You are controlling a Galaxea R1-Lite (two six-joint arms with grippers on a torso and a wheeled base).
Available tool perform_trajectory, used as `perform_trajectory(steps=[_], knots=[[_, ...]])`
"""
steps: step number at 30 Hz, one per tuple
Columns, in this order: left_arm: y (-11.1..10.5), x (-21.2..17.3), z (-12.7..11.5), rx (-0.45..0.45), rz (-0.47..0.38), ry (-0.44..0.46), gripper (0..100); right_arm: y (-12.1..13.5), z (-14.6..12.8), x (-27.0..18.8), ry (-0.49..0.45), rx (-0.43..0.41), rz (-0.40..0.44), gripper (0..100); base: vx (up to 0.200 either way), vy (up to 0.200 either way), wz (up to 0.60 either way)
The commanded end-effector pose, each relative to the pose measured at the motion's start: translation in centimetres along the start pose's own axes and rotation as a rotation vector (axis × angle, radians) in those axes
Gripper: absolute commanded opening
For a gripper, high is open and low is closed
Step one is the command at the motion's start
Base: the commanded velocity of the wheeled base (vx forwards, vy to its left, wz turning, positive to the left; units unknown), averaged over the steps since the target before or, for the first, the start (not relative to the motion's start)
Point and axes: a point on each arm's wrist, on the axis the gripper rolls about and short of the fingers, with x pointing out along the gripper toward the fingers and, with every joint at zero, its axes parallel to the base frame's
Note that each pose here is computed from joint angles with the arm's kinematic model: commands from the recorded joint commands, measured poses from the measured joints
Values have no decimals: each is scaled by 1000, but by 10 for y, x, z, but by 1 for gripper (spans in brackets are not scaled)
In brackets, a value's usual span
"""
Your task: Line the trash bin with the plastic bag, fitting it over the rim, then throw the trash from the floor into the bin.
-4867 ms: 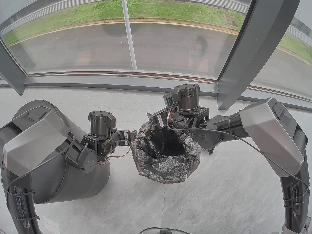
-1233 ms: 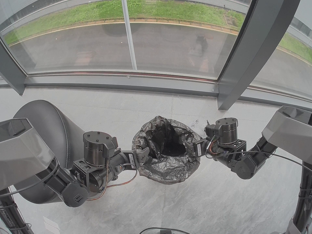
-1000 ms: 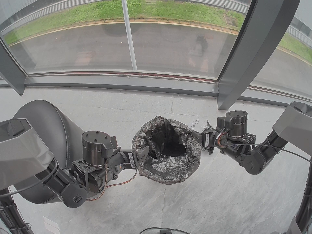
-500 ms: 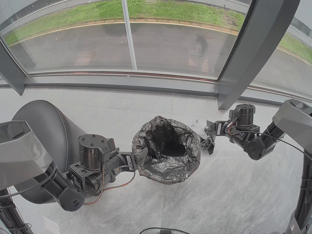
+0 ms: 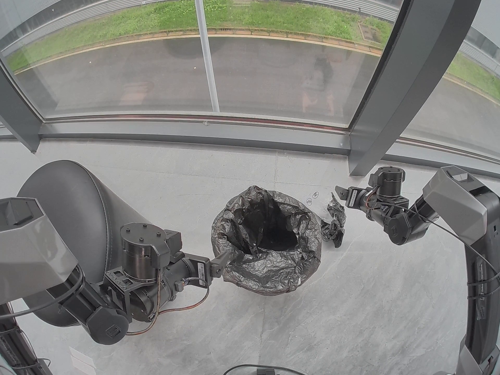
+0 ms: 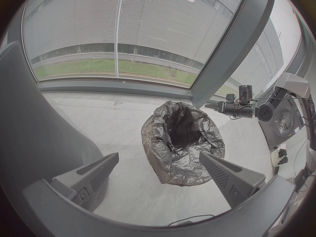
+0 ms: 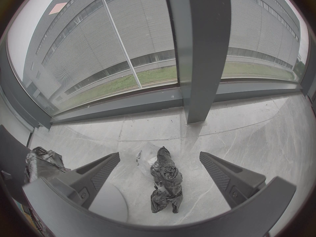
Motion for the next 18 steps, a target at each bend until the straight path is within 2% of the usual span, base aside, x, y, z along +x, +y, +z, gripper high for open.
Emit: perform_trajectory(steps=[1, 13, 18], knots=[[-1, 5, -7, 13, 18, 22, 100, -10, -23, 19, 38, 2, -5, 100, 0, 0, 0], [-7, 5, -9, 24, -2, 24, 100, -9, -22, 42, 48, -18, -1, 100, 0, 0, 0], [-8, 6, -10, 24, -4, 27, 100, -8, -28, 56, 80, -24, -7, 100, 0, 0, 0]])
